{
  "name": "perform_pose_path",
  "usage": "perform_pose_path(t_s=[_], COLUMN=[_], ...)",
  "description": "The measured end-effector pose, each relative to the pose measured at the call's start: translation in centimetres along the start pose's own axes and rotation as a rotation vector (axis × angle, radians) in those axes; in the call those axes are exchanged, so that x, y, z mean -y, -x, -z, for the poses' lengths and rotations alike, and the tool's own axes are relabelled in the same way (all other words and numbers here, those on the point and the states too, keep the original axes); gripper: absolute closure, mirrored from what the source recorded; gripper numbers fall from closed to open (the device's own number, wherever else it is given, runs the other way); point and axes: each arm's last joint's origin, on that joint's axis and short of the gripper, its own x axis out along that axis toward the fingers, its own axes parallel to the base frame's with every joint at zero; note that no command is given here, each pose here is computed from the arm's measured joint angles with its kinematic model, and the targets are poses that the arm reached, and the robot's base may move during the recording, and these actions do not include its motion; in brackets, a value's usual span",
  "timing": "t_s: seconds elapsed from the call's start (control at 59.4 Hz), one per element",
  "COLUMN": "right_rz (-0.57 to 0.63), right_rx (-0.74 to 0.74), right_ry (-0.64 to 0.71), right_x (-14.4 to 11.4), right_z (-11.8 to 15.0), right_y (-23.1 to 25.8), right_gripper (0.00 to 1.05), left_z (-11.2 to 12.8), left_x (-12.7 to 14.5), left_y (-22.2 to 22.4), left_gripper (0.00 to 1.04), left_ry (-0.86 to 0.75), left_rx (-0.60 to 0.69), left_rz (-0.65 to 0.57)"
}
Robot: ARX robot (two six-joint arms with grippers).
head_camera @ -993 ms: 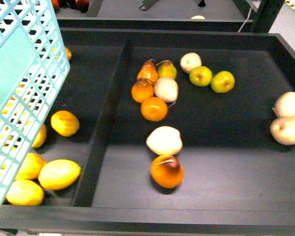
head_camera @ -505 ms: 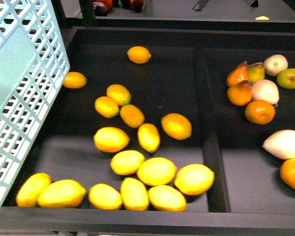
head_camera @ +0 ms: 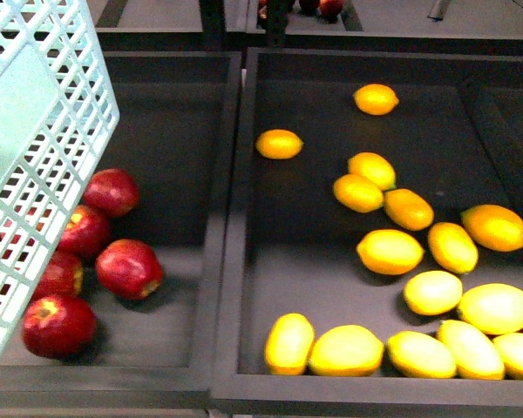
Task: Pick lemon and mango into basket
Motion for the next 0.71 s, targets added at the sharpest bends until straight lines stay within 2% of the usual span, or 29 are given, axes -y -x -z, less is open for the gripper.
perform_pose_path(t_s=[0.707], right_rz=[-0.005], right_rx=[0.000], right_ry=[0.000], right_x=[-0.01], right_z=[0.00], right_y=[0.00], right_gripper=[0.09], left_z=[-0.19], left_x=[-0.07], left_y=[-0.11], left_gripper=[0.77], left_ry=[0.000], left_rx=[0.018], left_rz=[-0.007])
